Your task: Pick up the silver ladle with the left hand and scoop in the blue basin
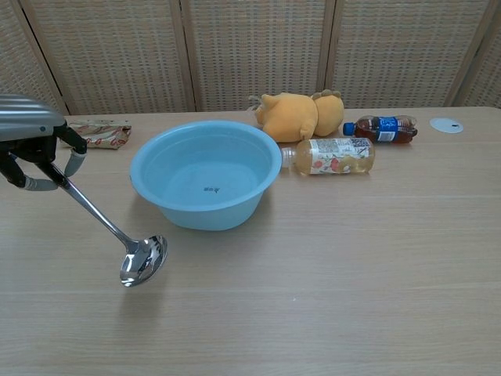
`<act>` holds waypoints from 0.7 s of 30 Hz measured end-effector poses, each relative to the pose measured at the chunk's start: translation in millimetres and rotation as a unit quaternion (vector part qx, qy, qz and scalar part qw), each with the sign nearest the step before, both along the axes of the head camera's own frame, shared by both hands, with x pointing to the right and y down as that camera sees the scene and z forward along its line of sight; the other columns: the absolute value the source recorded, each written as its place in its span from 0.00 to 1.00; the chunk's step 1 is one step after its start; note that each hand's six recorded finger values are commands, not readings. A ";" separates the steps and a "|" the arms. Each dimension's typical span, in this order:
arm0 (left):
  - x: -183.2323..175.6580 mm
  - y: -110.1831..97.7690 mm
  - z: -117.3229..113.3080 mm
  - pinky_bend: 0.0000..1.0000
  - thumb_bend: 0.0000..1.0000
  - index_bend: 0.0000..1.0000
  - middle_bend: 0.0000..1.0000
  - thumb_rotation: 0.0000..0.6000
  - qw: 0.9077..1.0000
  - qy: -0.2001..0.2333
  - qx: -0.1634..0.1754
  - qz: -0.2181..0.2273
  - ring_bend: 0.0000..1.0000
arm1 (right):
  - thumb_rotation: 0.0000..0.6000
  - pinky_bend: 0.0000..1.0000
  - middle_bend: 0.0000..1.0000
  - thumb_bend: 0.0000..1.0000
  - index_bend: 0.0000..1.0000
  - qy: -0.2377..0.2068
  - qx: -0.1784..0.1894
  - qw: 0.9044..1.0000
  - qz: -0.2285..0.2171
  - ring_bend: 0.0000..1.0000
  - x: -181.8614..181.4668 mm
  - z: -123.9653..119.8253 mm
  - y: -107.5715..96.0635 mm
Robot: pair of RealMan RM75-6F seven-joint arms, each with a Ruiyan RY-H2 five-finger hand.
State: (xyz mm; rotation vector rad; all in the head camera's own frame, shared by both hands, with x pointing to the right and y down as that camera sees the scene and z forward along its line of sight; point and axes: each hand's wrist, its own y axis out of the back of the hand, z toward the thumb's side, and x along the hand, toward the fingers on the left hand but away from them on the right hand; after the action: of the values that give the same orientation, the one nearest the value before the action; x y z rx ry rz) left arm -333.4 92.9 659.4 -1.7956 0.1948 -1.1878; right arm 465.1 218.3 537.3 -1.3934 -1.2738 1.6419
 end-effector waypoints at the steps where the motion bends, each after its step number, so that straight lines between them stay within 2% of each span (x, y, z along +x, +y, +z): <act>1: 2.1 -3.6 -5.8 1.00 0.58 0.94 1.00 1.00 1.000 0.000 0.001 -0.004 1.00 | 1.00 0.00 0.00 0.00 0.00 0.000 0.000 1.000 0.001 0.00 0.4 -0.2 -0.1; 10: 24.6 -34.2 -37.9 1.00 0.58 0.94 1.00 1.00 0.999 0.010 0.003 -0.037 1.00 | 1.00 0.00 0.00 0.00 0.00 -0.003 0.002 1.000 0.002 0.00 1.5 -1.0 -1.0; 15: 31.9 -52.2 -44.7 1.00 0.58 0.94 1.00 1.00 0.999 -0.005 0.010 -0.050 1.00 | 1.00 0.00 0.00 0.00 0.00 -0.004 0.002 1.000 0.003 0.00 1.8 -1.1 -1.0; 21: 39.9 -79.4 -45.3 1.00 0.59 0.94 1.00 1.00 0.995 -0.020 0.002 -0.098 1.00 | 1.00 0.00 0.00 0.00 0.00 0.001 0.003 1.000 0.009 0.00 6.2 -1.6 -1.9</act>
State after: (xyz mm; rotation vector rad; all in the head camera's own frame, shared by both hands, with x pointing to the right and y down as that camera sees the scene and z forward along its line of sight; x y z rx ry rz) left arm -293.5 13.6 614.1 -1.7784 0.3570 -1.3573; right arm 471.3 216.4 535.7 -1.3793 -1.2935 1.6493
